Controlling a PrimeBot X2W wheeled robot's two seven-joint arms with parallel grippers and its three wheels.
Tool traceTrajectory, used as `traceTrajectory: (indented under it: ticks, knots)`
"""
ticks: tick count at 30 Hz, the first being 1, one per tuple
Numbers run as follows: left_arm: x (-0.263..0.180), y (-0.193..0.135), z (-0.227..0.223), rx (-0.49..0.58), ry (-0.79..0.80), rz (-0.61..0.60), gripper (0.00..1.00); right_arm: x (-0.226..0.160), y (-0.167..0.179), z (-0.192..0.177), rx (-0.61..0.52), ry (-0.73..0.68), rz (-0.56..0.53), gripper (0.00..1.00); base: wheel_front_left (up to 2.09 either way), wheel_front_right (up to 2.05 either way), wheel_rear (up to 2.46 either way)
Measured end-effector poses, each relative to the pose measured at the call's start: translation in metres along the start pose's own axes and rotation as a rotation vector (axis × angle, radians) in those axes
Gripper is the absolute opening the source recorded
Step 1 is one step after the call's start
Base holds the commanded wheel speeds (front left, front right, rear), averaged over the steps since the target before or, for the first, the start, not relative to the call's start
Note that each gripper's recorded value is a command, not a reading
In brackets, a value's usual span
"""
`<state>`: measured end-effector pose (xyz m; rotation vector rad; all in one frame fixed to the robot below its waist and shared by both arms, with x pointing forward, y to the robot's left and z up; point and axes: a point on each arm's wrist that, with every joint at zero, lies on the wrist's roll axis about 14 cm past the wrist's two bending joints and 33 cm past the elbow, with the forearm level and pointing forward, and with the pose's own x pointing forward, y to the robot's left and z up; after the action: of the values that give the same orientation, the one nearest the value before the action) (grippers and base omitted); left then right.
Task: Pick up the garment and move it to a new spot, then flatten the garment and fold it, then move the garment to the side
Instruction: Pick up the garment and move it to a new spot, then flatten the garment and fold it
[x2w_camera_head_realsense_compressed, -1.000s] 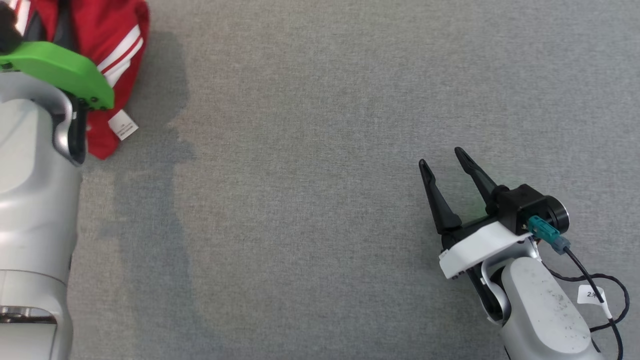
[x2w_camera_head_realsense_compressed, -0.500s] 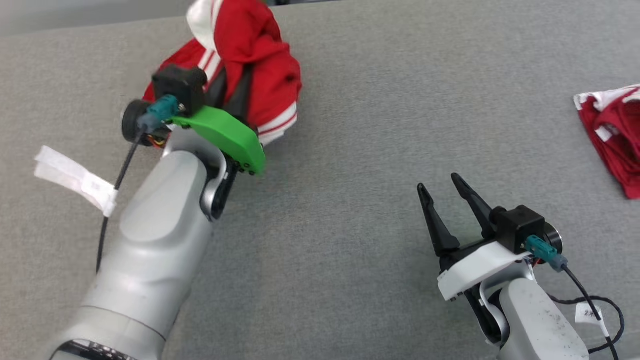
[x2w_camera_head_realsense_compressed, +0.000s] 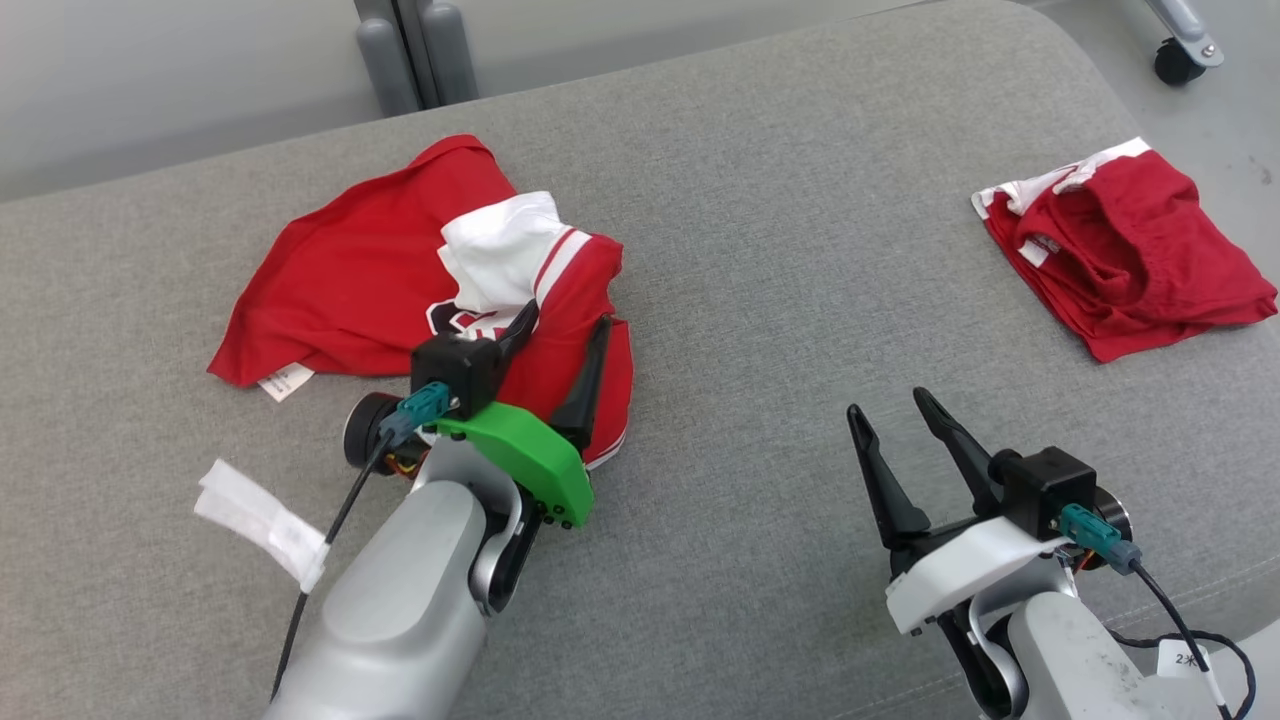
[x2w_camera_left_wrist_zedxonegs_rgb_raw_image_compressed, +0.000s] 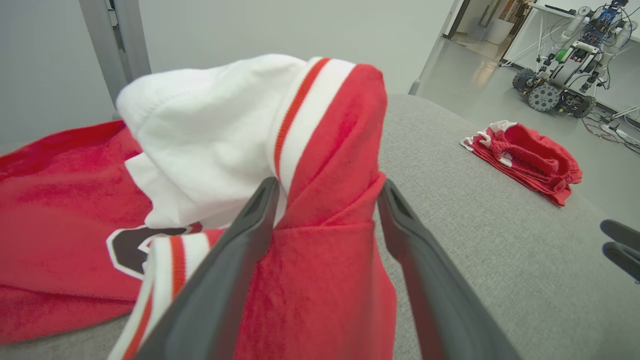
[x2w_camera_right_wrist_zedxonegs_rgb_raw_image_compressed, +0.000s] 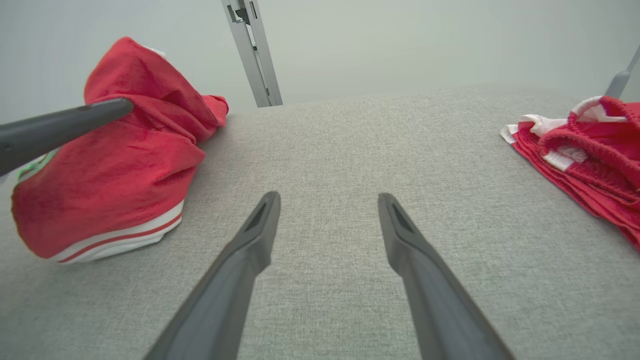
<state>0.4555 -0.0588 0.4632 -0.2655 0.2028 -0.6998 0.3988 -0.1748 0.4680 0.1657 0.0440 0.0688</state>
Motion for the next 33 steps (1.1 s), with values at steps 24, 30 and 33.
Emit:
traceTrajectory:
  ticks: [24,30,33]
  knots:
    - [-0.166,0.092,-0.007,-0.013,-0.139,0.523,1.00,-0.017,0.023,0.006,0.006,-0.020,0.056,1.00,0.00,0.00,0.00]
    - [-0.190,0.088,-0.019,-0.030,-0.126,0.560,1.00,-0.021,0.030,0.002,0.003,-0.011,0.077,1.00,0.00,0.00,0.00]
    - [-0.191,0.085,-0.021,-0.043,-0.125,0.556,1.00,-0.019,0.036,0.000,0.001,-0.003,0.094,1.00,0.00,0.00,0.00]
